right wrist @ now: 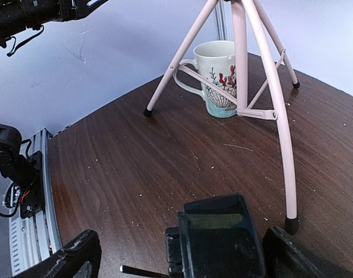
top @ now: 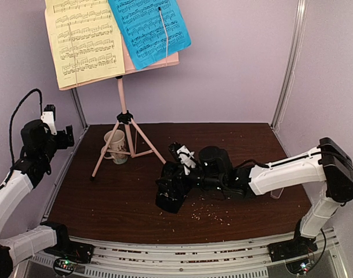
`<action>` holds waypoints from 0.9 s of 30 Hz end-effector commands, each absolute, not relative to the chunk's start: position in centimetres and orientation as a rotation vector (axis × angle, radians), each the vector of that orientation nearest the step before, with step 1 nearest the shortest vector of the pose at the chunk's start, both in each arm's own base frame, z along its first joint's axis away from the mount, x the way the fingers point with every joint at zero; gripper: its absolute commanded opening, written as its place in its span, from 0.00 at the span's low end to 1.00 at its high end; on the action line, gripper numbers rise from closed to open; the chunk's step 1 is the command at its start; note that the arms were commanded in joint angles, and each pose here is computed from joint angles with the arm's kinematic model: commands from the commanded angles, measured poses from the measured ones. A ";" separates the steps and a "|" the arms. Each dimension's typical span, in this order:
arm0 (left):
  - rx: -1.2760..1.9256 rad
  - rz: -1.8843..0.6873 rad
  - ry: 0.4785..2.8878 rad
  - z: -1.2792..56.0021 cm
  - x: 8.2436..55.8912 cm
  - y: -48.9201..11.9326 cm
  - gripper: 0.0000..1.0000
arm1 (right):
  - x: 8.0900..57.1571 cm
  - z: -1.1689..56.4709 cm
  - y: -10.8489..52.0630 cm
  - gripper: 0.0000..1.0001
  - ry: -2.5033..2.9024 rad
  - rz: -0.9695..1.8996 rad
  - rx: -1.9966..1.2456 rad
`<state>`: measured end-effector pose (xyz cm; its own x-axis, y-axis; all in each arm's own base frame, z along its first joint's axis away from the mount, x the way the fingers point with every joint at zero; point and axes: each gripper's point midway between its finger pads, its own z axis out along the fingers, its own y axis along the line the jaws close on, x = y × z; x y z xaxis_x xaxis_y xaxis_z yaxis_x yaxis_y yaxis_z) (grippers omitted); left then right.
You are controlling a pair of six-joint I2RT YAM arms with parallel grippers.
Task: Pack up the instrument practice props
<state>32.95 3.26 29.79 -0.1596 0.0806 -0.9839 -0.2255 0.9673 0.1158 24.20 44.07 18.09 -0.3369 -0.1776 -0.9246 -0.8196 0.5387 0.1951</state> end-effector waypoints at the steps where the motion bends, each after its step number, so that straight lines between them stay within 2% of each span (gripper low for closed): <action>1: -0.107 0.274 1.680 30.6 33.0 3.3 0.98 | 25.1 17.8 43.6 1.00 1.795 0.797 -0.788; 27: -0.109 0.274 1.686 30.4 33.2 3.3 0.98 | 25.6 14.0 42.0 0.97 1.851 0.734 -0.730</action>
